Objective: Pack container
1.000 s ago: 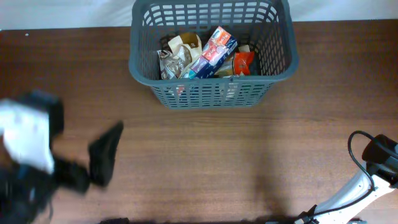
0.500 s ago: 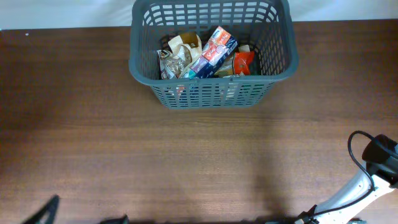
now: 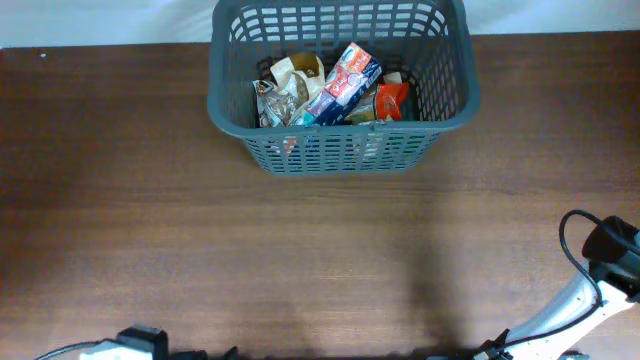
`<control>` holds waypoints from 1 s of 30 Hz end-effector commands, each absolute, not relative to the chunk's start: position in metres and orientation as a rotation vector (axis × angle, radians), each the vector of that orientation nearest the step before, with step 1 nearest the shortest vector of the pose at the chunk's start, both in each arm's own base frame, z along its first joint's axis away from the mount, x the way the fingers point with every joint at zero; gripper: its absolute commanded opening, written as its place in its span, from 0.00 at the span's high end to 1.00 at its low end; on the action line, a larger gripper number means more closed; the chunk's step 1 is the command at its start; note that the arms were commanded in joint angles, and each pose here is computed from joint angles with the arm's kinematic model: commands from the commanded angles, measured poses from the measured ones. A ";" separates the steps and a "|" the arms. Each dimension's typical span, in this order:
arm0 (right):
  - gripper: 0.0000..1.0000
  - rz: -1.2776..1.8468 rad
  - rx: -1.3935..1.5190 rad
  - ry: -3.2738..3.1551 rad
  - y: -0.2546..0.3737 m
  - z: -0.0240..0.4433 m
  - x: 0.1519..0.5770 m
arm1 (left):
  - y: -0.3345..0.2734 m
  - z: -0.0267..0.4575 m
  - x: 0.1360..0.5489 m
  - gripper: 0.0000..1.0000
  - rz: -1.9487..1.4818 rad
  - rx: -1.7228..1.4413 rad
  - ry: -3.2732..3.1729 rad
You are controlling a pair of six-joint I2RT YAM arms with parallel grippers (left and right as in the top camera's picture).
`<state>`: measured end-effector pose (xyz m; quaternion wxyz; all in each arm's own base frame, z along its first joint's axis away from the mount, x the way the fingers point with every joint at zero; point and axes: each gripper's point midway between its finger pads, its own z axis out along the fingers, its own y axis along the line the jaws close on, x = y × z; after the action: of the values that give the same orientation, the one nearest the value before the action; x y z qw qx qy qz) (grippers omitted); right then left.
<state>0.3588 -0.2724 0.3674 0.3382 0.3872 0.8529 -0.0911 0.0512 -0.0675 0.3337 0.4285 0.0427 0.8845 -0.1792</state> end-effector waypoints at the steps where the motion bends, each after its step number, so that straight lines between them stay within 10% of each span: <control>1: 0.02 -0.234 0.999 2.207 -0.267 0.376 0.354 | -0.079 0.336 0.051 0.01 -0.531 0.129 2.189; 30: 0.01 -0.234 0.999 2.207 -0.267 0.376 0.354 | -0.070 0.287 0.224 0.01 -0.352 0.427 1.807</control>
<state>0.3588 -0.2725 0.3673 0.3379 0.3869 0.8531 -0.0914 0.2168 -0.0685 0.2977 0.5771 0.1714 0.7841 -0.1508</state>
